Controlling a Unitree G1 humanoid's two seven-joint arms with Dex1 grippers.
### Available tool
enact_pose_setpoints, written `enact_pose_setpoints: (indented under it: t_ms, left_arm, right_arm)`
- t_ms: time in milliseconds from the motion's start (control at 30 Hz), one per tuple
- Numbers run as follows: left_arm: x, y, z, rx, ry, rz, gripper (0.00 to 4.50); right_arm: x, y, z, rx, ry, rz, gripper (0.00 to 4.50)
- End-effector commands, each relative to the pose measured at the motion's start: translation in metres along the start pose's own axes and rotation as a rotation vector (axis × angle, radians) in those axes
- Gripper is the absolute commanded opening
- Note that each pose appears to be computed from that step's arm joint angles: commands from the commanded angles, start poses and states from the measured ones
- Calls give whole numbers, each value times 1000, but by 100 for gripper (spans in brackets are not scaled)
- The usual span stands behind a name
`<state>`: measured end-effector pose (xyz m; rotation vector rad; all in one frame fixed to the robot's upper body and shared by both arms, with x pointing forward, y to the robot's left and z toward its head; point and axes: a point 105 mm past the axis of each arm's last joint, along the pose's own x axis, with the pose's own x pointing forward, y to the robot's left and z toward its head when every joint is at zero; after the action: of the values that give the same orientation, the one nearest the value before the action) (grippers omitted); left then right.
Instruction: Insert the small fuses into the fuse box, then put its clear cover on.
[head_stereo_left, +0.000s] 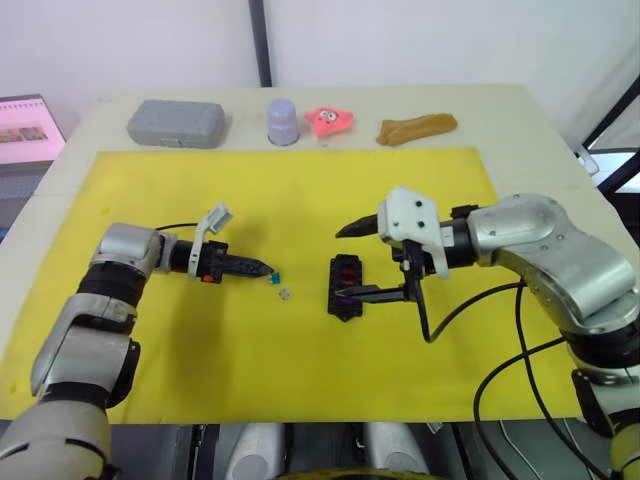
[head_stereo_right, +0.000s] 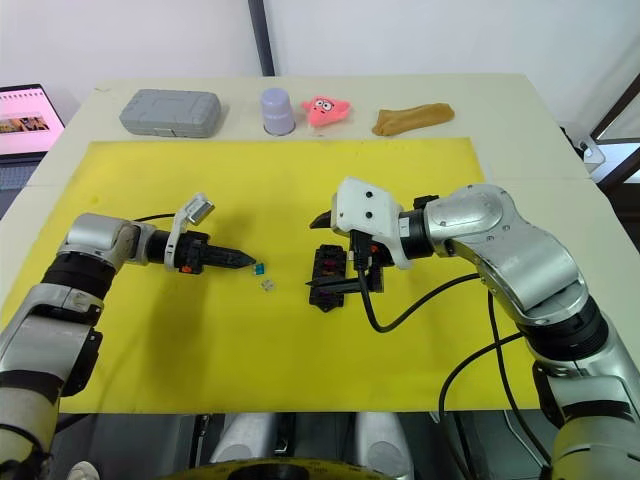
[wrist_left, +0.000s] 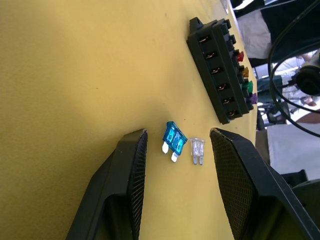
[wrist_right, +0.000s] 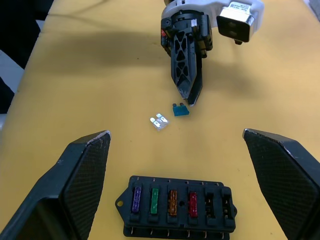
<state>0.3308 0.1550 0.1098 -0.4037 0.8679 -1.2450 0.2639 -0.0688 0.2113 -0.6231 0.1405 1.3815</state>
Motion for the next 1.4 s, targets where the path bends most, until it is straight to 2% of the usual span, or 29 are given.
enact_pose_setpoints:
  t_ms: [33,200,500,533,567,633,667,967,1167,1300,1400]
  left_arm:
    - [10,-5,-1,47,62,-26,213]
    - [17,-9,-6,56,111,-62,213]
    - [13,-3,-10,58,127,-32,213]
    - [12,-1,-11,52,123,-21,156]
    - [11,1,-11,49,121,-12,127]
    - [9,4,-14,51,128,1,20]
    - [8,5,-16,52,131,6,4]
    - [6,9,-23,55,133,25,4]
    - [0,7,-17,77,81,32,4]
    - [-10,-9,-1,175,-8,10,4]
    - [-22,-39,21,358,-122,-39,4]
  right_arm:
    - [-3,0,12,-52,-18,-12,450]
    - [-4,0,12,-51,-16,-15,450]
    - [-4,0,12,-45,-11,-26,450]
    - [-4,0,11,-45,-11,-27,450]
    - [-4,0,11,-45,-11,-27,450]
    - [-4,0,12,-47,-12,-27,450]
    - [-4,0,12,-48,-13,-27,450]
    - [-2,-1,13,-55,-17,-22,450]
    - [-2,-1,13,-51,-18,-20,450]
    - [-3,-1,10,-19,-10,-21,450]
    - [-4,-1,6,35,-13,-33,450]
